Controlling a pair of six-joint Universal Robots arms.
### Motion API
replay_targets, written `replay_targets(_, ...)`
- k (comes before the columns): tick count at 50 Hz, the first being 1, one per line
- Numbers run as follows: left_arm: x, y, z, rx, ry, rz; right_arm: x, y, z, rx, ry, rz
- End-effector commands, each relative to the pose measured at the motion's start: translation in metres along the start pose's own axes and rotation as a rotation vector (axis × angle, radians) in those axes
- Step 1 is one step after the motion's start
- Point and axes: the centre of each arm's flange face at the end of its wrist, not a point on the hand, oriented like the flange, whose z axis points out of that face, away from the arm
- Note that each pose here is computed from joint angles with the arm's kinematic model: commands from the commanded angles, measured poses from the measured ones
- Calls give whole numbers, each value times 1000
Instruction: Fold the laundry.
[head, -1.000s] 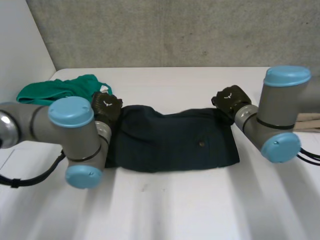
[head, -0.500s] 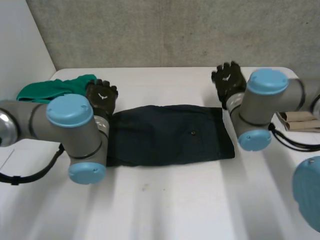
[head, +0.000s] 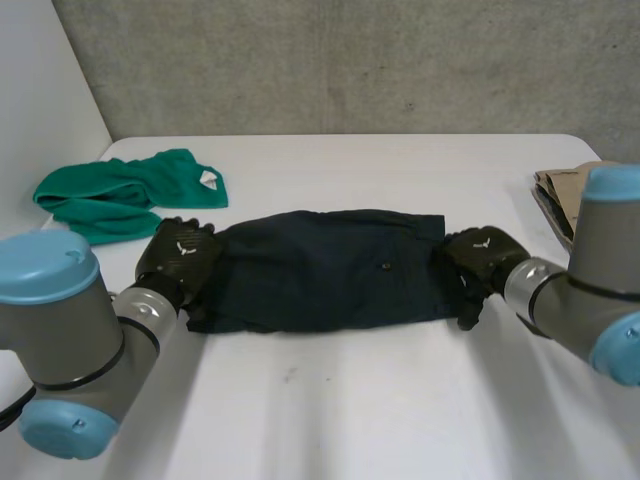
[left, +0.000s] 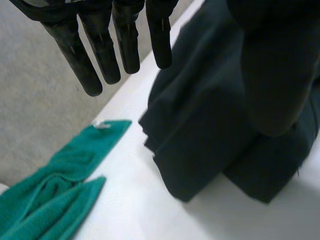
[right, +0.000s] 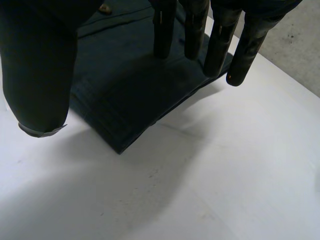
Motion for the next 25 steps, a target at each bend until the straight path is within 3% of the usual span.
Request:
replay_targets(1,-1,21,23,-50,-14,-5,-1,12,8,68,17,-12)
replay_targets(25,2,7,-24,-138,63,0,-11,30,30,101,-12,-22)
